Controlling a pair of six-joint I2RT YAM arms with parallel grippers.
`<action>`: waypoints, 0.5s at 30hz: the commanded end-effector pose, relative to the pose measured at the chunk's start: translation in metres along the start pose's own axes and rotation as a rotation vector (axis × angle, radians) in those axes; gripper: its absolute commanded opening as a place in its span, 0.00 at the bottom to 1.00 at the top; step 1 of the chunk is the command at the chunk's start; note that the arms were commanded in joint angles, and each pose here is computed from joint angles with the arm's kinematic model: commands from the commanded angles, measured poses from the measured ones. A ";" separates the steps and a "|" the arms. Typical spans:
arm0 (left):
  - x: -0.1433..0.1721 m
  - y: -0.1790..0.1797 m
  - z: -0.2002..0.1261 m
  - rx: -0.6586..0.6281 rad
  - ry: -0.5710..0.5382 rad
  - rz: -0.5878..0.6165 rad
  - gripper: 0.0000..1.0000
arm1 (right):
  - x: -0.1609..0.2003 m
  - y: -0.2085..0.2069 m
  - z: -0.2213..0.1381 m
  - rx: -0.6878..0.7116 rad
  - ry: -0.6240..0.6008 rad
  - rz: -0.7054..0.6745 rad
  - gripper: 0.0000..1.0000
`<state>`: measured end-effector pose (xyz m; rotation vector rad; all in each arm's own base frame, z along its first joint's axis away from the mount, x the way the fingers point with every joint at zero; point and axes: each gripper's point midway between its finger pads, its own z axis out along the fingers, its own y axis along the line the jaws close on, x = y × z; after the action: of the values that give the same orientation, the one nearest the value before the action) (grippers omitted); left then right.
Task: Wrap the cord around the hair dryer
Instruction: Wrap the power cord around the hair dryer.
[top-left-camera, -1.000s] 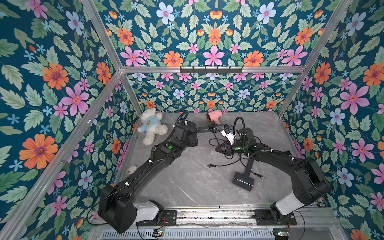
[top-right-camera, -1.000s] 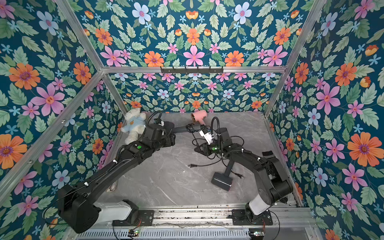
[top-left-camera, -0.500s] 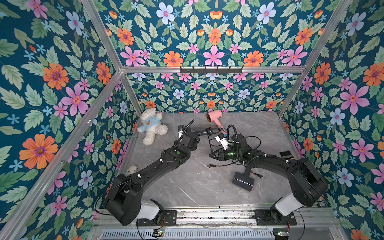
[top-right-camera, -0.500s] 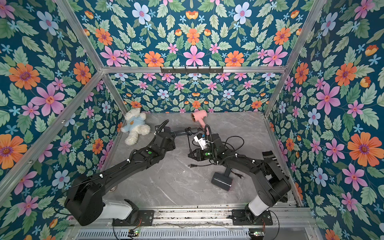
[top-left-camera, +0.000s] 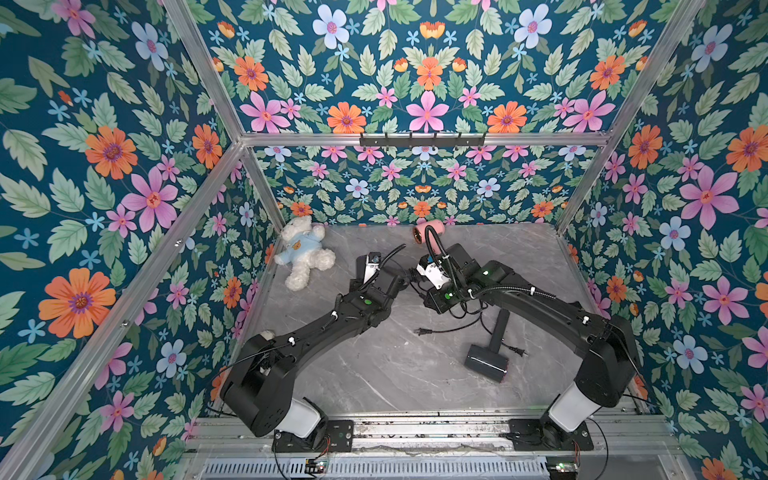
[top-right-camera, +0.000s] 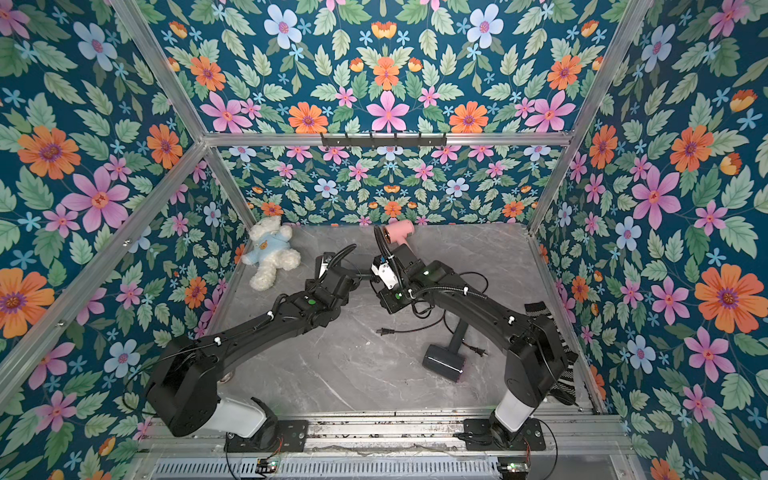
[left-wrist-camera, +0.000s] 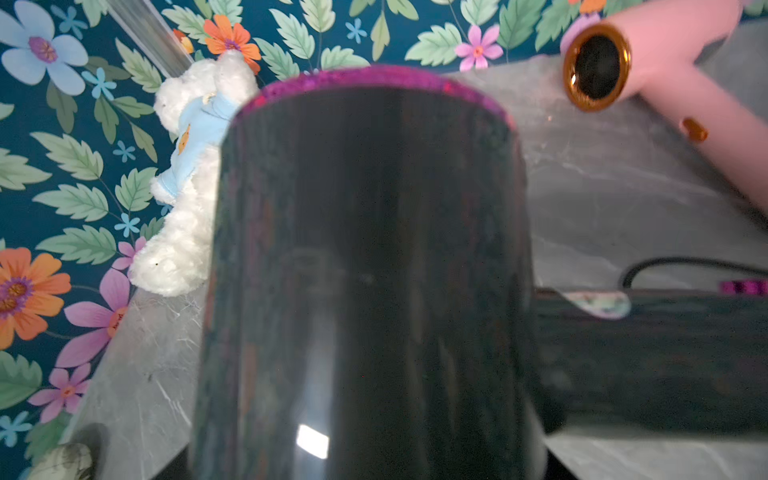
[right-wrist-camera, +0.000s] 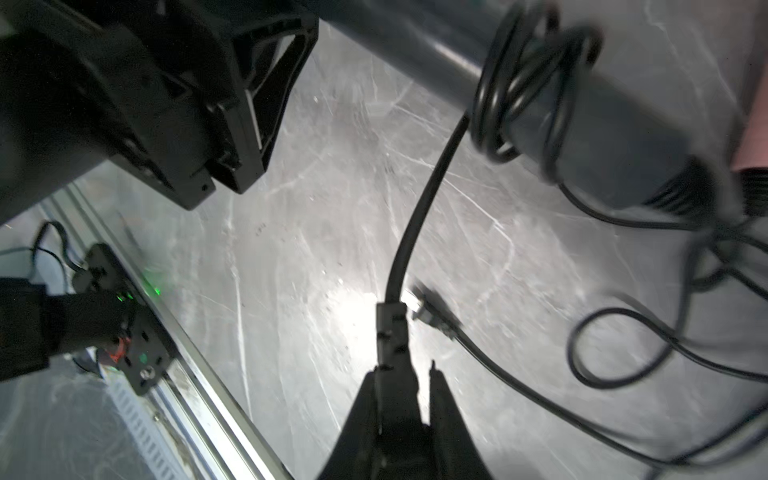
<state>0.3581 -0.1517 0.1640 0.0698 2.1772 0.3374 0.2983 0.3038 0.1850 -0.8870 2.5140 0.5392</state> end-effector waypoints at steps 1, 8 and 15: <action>0.013 -0.003 -0.004 -0.014 0.039 0.233 0.00 | 0.034 -0.013 -0.014 0.071 0.199 -0.139 0.00; 0.046 -0.048 -0.036 0.337 0.092 0.379 0.00 | 0.025 -0.018 -0.039 0.016 0.206 -0.286 0.00; 0.043 -0.076 -0.094 0.728 -0.019 0.358 0.00 | 0.016 -0.004 -0.075 -0.134 0.068 -0.350 0.00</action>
<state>0.2877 -0.2100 0.1583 0.6611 2.2144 -0.0624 0.2751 0.2508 0.2191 -1.2941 2.4728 0.5005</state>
